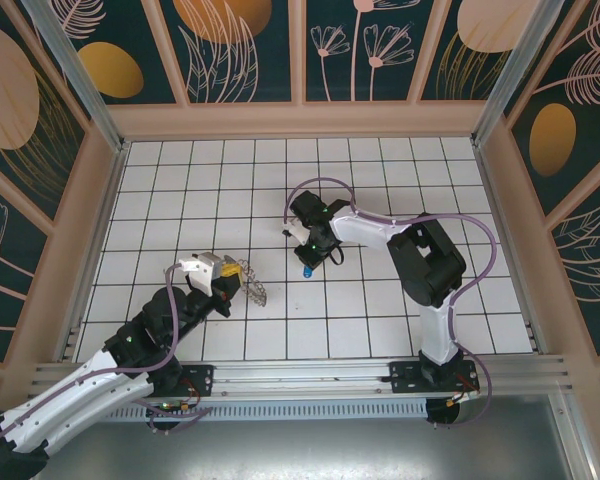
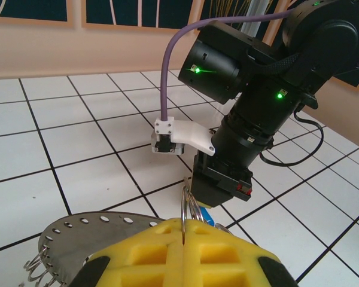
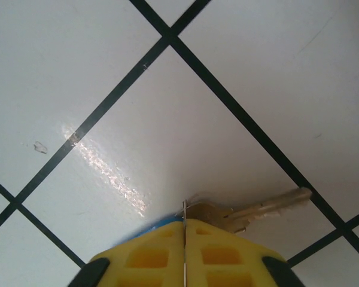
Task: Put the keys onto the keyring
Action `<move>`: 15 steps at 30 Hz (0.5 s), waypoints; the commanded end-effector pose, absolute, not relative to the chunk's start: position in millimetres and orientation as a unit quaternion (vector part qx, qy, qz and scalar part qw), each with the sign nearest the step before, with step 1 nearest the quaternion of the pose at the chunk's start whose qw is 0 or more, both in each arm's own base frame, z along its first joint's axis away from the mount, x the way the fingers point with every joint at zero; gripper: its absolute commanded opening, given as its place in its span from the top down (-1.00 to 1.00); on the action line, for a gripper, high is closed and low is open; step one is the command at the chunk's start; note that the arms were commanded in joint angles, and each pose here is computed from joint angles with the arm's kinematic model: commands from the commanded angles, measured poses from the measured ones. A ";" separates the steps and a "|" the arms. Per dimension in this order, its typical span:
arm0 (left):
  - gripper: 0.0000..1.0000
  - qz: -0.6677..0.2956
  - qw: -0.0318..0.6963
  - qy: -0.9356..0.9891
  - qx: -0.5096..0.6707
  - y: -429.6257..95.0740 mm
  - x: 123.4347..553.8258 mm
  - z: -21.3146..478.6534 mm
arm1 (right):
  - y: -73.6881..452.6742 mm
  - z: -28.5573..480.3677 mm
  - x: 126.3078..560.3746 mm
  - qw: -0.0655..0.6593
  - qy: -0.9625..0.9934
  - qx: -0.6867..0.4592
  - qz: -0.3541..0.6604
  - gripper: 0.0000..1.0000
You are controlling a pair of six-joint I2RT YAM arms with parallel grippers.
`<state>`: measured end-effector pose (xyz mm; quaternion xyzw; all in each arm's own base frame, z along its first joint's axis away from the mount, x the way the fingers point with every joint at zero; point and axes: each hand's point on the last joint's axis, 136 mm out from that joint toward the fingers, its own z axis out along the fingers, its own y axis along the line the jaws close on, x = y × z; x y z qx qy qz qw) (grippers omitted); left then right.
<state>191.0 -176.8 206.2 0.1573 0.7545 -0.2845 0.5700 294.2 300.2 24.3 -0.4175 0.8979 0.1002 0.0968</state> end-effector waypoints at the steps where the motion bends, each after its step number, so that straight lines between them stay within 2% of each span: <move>1: 1.00 -0.298 0.586 0.738 0.150 -176.1 190.3 226.1 | 296.8 25.0 293.8 0.100 0.898 -0.415 0.106 1.00; 7: 1.00 -0.298 0.582 0.741 0.152 -177.3 190.0 228.9 | 300.1 61.4 292.3 0.155 0.879 -0.431 0.133 1.00; 15: 1.00 -0.296 0.570 0.743 0.190 -192.7 190.7 241.2 | 322.0 150.0 242.5 0.288 0.781 -0.499 0.242 1.00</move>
